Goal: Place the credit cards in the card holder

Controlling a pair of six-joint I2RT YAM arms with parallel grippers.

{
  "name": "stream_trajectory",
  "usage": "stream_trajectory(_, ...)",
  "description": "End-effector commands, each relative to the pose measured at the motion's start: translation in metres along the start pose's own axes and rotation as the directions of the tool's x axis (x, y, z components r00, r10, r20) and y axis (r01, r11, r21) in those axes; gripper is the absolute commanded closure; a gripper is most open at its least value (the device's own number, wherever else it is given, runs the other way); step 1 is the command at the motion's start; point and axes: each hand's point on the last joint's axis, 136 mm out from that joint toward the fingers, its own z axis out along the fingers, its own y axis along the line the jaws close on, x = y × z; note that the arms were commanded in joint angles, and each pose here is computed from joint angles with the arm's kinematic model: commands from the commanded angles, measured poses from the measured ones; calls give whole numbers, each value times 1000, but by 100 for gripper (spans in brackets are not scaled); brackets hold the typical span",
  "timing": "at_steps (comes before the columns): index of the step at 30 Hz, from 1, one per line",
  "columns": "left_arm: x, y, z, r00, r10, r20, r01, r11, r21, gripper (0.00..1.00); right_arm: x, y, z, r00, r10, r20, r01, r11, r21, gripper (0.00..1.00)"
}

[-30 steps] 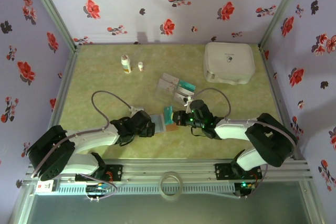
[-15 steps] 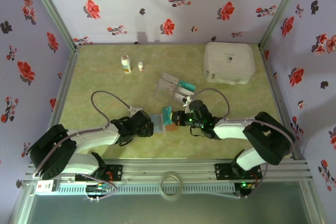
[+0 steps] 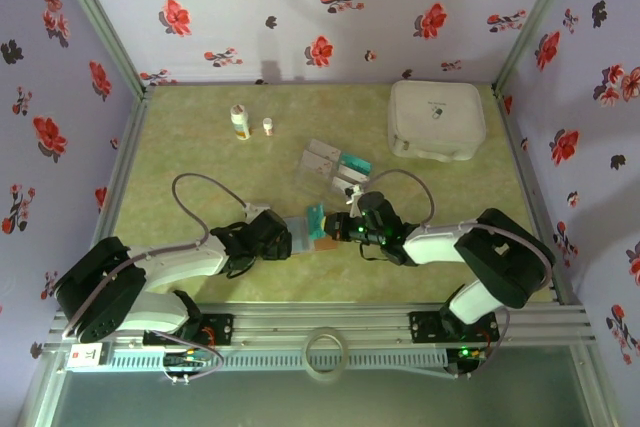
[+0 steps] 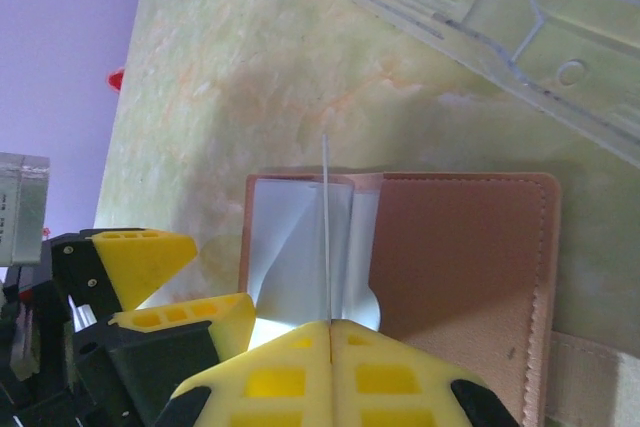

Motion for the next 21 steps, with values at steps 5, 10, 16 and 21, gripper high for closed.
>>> stream_trajectory(5,14,24,3,1000,-7,-30,4,996,-86,0,-5,15,5,1000,2,14,-1,998,-62,100)
stream_trajectory(10,16,25,4,999,-16,-32,13,996,-87,0,-3,13,8,1000,12,14,-11,998,-69,100)
stream_trajectory(16,18,26,4,999,-20,-36,16,996,-89,0,-1,13,10,1000,20,10,-19,996,-83,100)
stream_trajectory(21,18,25,4,999,-20,-36,16,996,-86,0,0,9,12,999,30,13,-29,996,-80,100)
